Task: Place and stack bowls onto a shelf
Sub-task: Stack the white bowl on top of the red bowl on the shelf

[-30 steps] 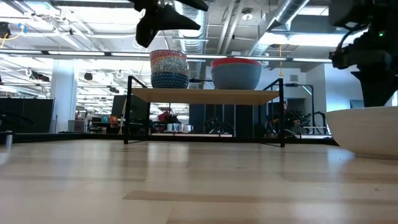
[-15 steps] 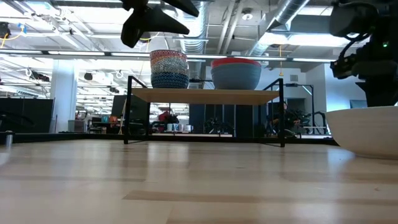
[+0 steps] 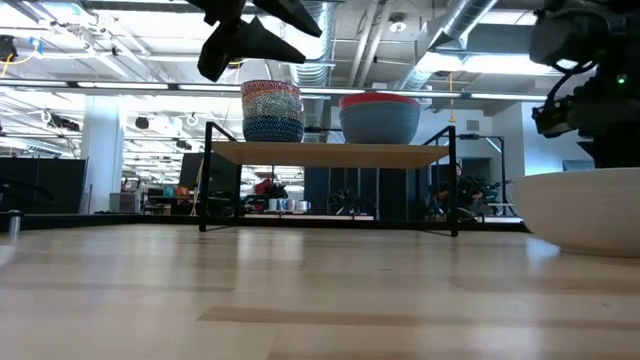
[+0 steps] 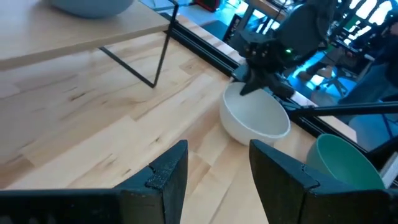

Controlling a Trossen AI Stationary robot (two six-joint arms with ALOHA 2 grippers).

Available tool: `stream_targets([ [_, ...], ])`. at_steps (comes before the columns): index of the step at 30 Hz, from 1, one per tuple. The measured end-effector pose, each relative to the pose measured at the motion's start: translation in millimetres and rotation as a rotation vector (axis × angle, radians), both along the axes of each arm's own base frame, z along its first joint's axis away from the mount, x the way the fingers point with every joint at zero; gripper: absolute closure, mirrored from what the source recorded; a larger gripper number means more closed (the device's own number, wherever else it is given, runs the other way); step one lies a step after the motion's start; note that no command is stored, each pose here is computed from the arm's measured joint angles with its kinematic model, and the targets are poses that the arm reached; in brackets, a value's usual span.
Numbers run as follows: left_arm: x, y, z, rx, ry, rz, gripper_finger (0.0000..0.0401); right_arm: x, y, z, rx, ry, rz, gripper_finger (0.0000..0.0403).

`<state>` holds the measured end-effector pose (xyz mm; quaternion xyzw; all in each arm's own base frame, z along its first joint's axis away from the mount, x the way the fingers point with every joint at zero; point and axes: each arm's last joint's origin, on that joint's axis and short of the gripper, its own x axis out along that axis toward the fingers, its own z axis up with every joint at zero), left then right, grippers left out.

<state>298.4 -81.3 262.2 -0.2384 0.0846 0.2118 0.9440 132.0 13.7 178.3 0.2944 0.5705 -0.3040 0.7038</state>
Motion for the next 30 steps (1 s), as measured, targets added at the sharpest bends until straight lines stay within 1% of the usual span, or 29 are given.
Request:
stream_targets([
  [2, 1.1, 1.7, -0.5, -0.008, 0.003, -0.013, 0.0246, 3.0, 2.1, 1.6, 0.029, -0.028, 0.009, 0.0379],
  [4, 6.1, 2.3, -4.4, -0.024, 0.003, -0.037, 0.0246, 5.4, 4.9, 5.6, 0.041, -0.045, 0.016, 0.0379],
  [7, 14.9, 0.5, -14.7, -0.045, 0.003, -0.053, 0.0246, 12.2, 9.0, 19.8, 0.040, -0.107, 0.011, 0.0379],
  [10, 26.4, -1.6, -23.6, -0.043, 0.020, -0.056, 0.0246, 19.0, 10.8, 36.4, 0.016, -0.176, 0.006, 0.0379],
  [13, 43.3, -0.2, -21.9, -0.041, 0.013, -0.060, 0.0246, 26.0, 11.1, 55.0, -0.024, -0.252, -0.005, 0.0379],
  [16, 65.1, 8.0, -19.3, -0.041, 0.022, -0.102, 0.0246, 33.9, 10.7, 68.2, -0.085, -0.292, 0.001, 0.0379],
  [19, 85.4, 20.5, -10.8, -0.048, 0.039, -0.122, 0.0246, 44.8, 10.9, 79.2, -0.146, -0.319, 0.019, 0.0379],
  [22, 99.2, 32.3, 3.4, -0.057, 0.072, -0.129, 0.0246, 55.7, 12.0, 85.5, -0.193, -0.302, 0.048, 0.0379],
  [25, 102.4, 39.8, 18.0, -0.041, 0.140, -0.126, 0.0246, 66.8, 13.2, 95.2, -0.236, -0.299, 0.072, 0.0379],
  [28, 101.3, 41.1, 29.3, -0.026, 0.202, -0.106, 0.0246, 77.4, 13.0, 107.5, -0.282, -0.297, 0.108, 0.0379],
  [30, 101.5, 41.6, 37.6, -0.017, 0.210, -0.098, 0.0246, 84.1, 12.0, 115.2, -0.310, -0.286, 0.135, 0.0379],
])
